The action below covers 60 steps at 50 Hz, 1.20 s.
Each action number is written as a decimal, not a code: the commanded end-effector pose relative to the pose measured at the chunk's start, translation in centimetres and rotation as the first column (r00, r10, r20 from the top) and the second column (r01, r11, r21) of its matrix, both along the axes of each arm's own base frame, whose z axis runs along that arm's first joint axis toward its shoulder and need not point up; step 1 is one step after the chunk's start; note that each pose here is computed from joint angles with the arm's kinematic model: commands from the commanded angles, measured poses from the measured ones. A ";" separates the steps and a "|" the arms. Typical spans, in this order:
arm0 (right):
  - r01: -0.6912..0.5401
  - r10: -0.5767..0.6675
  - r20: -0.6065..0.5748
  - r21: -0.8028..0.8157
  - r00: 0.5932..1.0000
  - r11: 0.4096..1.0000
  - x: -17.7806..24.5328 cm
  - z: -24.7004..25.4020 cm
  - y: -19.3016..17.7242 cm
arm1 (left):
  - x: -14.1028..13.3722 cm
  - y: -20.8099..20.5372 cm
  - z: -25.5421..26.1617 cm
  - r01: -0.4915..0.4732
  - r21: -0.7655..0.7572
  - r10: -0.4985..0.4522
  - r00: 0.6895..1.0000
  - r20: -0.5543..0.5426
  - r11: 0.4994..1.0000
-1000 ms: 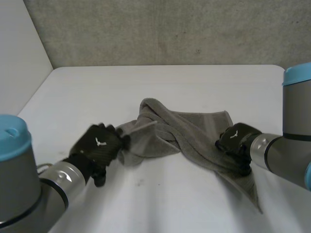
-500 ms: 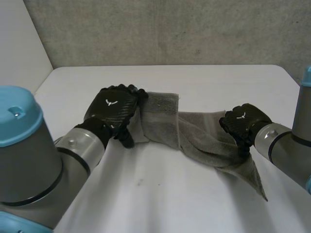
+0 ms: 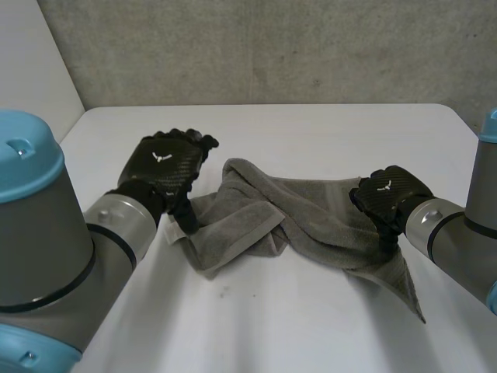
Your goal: Fold the laundry
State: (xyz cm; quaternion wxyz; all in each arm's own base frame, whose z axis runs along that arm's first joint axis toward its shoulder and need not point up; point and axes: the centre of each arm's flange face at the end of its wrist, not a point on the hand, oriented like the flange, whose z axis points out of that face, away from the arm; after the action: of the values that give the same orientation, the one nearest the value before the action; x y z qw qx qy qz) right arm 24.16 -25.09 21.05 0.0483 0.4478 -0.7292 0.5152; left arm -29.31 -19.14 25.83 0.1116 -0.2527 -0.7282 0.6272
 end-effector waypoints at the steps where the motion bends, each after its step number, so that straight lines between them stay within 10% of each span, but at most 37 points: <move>1: -0.002 0.002 -0.001 0.004 1.000 1.000 0.0 -0.1 0.1 | -1.5 2.9 -1.2 0.090 0.025 -0.090 0.996 0.019 0.996; 8: -0.004 0.004 -0.002 0.007 1.000 1.000 0.1 -0.2 0.2 | -6.3 4.7 -3.4 0.213 -0.008 -0.213 0.977 0.009 0.977; 25: -0.013 0.013 -0.009 0.004 1.000 1.000 0.2 -1.0 0.5 | -11.2 0.5 -10.8 0.182 -0.013 -0.177 0.969 0.175 0.983; 49: -0.011 0.012 -0.025 0.040 1.000 0.999 0.3 -2.7 0.2 | -5.6 -5.8 -7.6 -0.037 -0.136 0.067 0.972 0.226 0.990; 60: 0.006 -0.006 0.007 -0.004 1.000 1.000 0.1 -1.0 -0.5 | -3.7 -3.1 -2.6 0.024 -0.186 0.006 0.987 0.162 0.982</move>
State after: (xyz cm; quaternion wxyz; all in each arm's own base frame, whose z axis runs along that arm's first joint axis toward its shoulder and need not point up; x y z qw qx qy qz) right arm 24.34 -25.19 18.90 0.0473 0.4527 -0.7347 0.5029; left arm -33.81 -24.36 19.53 -0.0052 -0.3093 -0.6985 0.6454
